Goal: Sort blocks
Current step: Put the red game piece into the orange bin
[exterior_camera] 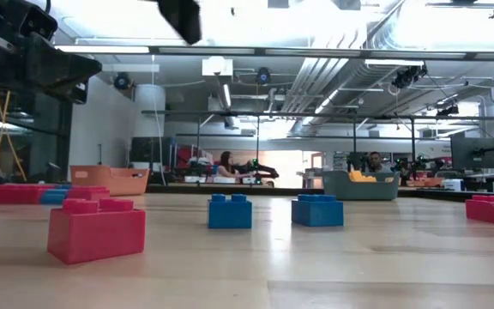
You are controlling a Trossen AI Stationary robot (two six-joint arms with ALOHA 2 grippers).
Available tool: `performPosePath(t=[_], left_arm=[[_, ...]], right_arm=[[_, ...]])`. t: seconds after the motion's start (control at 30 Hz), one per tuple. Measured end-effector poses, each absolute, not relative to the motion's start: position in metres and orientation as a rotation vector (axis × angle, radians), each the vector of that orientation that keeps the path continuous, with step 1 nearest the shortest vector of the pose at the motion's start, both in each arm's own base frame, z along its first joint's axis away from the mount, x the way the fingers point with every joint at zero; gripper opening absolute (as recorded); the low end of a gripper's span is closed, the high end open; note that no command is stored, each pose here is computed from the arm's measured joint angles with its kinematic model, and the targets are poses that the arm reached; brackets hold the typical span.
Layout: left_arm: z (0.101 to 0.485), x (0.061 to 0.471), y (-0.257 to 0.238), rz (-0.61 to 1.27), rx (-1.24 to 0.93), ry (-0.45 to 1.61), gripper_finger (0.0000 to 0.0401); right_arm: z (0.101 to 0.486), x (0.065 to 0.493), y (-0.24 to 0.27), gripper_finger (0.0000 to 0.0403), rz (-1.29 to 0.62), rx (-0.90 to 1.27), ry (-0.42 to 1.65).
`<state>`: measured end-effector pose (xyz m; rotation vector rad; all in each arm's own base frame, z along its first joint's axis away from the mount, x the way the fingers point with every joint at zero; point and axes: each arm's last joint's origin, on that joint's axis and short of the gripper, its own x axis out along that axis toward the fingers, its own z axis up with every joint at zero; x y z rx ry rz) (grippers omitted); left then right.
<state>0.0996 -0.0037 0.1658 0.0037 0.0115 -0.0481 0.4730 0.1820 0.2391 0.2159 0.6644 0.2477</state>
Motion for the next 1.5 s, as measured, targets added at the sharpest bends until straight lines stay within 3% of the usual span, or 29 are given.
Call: performPosePath(t=[0.27, 0.5, 0.7, 1.5], left_arm=[[0.166, 0.1, -0.004, -0.048, 0.004, 0.011, 0.0], [0.166, 0.1, -0.004, -0.048, 0.004, 0.012, 0.0], [0.166, 0.1, -0.004, -0.048, 0.004, 0.011, 0.0], [0.166, 0.1, -0.004, -0.048, 0.004, 0.01, 0.0]], right_arm=[[0.209, 0.497, 0.205, 0.0142, 0.348, -0.039, 0.709], [0.177, 0.501, 0.222, 0.0142, 0.342, -0.038, 0.759], [0.159, 0.498, 0.228, 0.0142, 0.181, -0.044, 0.792], [0.137, 0.495, 0.235, 0.0142, 0.178, -0.116, 0.826]])
